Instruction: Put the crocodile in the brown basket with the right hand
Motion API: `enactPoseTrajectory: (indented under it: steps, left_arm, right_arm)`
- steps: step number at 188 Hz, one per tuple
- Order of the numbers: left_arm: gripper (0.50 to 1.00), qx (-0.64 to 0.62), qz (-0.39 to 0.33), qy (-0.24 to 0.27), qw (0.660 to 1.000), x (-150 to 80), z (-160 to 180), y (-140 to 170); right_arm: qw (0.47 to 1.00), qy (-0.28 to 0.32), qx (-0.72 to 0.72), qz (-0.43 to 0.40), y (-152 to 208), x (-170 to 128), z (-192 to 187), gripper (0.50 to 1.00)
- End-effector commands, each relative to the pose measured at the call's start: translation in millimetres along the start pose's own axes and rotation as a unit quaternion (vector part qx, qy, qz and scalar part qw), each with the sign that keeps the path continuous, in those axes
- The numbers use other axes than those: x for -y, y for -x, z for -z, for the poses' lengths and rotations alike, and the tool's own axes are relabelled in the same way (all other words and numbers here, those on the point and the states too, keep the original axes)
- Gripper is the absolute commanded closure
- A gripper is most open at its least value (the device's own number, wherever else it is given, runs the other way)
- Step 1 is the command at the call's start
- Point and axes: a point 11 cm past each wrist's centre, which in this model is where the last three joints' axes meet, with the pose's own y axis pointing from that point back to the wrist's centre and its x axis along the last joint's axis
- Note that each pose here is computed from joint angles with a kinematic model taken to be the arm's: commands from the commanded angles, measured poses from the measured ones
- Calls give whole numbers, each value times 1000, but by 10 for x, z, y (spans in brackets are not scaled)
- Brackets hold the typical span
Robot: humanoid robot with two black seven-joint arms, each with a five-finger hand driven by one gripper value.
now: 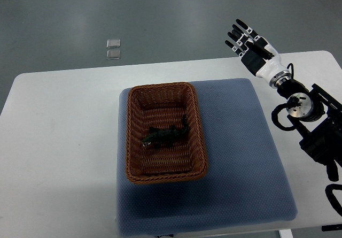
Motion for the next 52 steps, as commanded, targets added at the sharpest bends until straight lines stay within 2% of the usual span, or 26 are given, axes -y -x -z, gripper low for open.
enactPoseTrajectory:
  steps: [1, 52]
  left_arm:
    - [500, 0, 1, 0, 1000, 0, 3, 3]
    - [500, 0, 0, 0, 1000, 0, 3, 2]
  right_arm:
    - [1000, -9, 3, -4, -26, -16, 9, 572]
    - [1000, -3, 12, -12, -125, -110, -87, 572]
